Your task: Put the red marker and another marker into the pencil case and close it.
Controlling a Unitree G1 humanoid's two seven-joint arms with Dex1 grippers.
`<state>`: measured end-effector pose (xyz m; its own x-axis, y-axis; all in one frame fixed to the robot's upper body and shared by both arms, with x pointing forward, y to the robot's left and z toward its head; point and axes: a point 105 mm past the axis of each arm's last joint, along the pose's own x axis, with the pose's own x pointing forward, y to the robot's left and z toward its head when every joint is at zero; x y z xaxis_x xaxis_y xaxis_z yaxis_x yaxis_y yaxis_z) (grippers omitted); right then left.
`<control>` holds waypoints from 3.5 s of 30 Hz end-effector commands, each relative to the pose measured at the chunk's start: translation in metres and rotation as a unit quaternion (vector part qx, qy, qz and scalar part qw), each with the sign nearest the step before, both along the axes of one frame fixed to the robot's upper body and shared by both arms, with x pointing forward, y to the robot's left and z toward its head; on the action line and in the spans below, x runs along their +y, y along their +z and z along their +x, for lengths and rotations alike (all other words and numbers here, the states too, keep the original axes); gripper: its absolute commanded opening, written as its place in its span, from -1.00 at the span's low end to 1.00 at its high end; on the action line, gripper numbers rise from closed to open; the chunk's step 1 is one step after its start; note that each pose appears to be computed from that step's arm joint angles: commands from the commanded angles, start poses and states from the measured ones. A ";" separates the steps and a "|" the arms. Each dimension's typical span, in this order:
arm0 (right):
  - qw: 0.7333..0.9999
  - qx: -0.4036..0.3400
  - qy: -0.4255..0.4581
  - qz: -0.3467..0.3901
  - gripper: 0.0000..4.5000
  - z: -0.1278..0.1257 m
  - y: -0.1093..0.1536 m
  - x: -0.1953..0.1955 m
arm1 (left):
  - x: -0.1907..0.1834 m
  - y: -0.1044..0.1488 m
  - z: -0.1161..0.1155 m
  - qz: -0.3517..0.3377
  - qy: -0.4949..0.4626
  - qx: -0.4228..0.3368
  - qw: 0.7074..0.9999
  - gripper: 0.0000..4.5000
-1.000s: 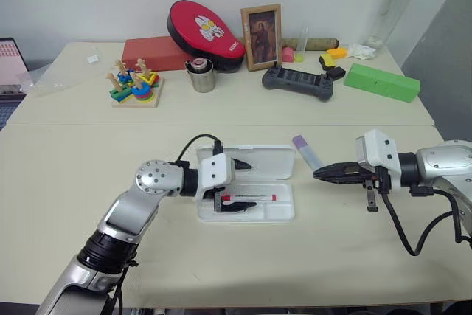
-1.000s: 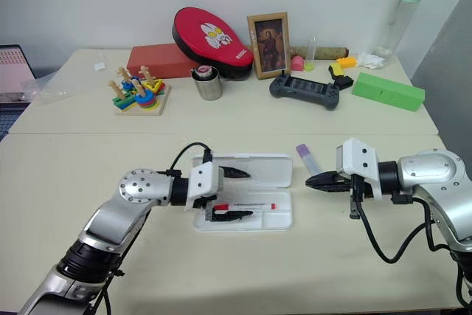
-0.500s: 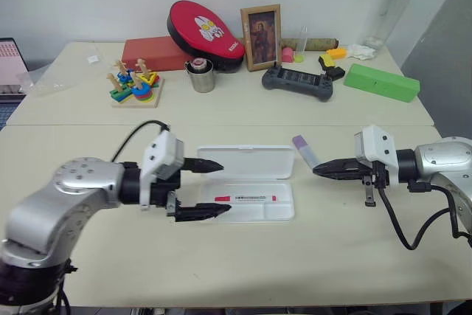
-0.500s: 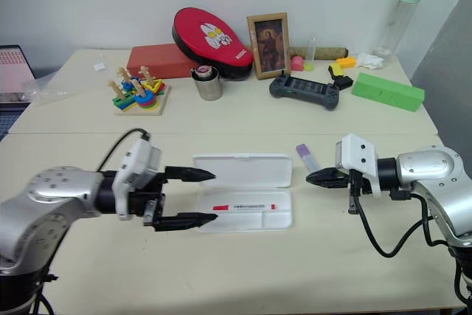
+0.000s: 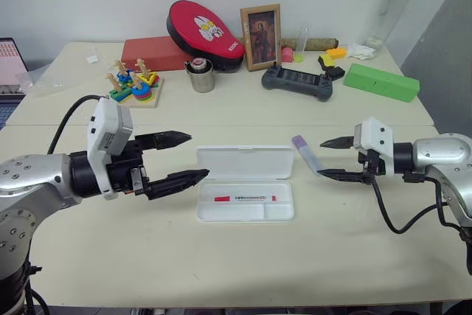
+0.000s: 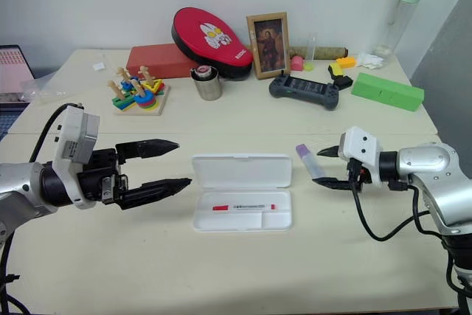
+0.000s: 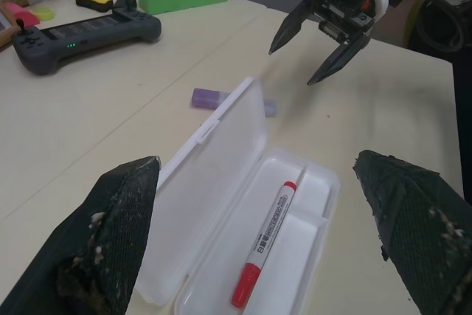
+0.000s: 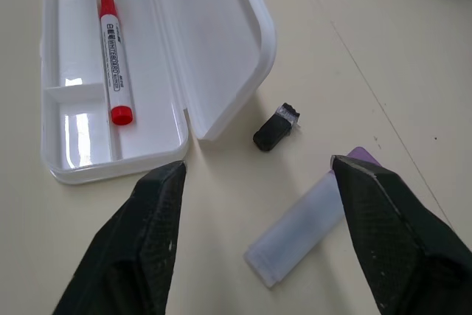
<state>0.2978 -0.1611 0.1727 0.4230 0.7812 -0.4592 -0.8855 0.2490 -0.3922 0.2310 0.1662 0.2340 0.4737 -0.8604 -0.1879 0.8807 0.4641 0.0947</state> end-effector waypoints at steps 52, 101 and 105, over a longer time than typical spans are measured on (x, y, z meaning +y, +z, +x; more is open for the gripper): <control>0.952 0.117 -0.284 0.016 0.98 0.062 -0.047 0.006 | 0.000 -0.004 -0.009 0.025 0.023 -0.019 0.999 1.00; 0.985 -0.057 -0.160 0.041 -0.52 0.053 0.066 0.008 | 0.029 0.008 0.008 0.030 0.093 -0.053 0.994 1.00; 0.994 -0.060 -0.082 0.047 -0.52 0.031 0.078 0.021 | 0.032 0.007 0.009 0.031 0.095 -0.052 0.994 1.00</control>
<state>0.3428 -0.1479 0.2270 0.6338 0.6702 -0.3862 -0.7687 0.4903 -0.4107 0.2411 0.1933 0.2293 0.6268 -0.7518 -0.2046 0.7792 0.6061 0.1596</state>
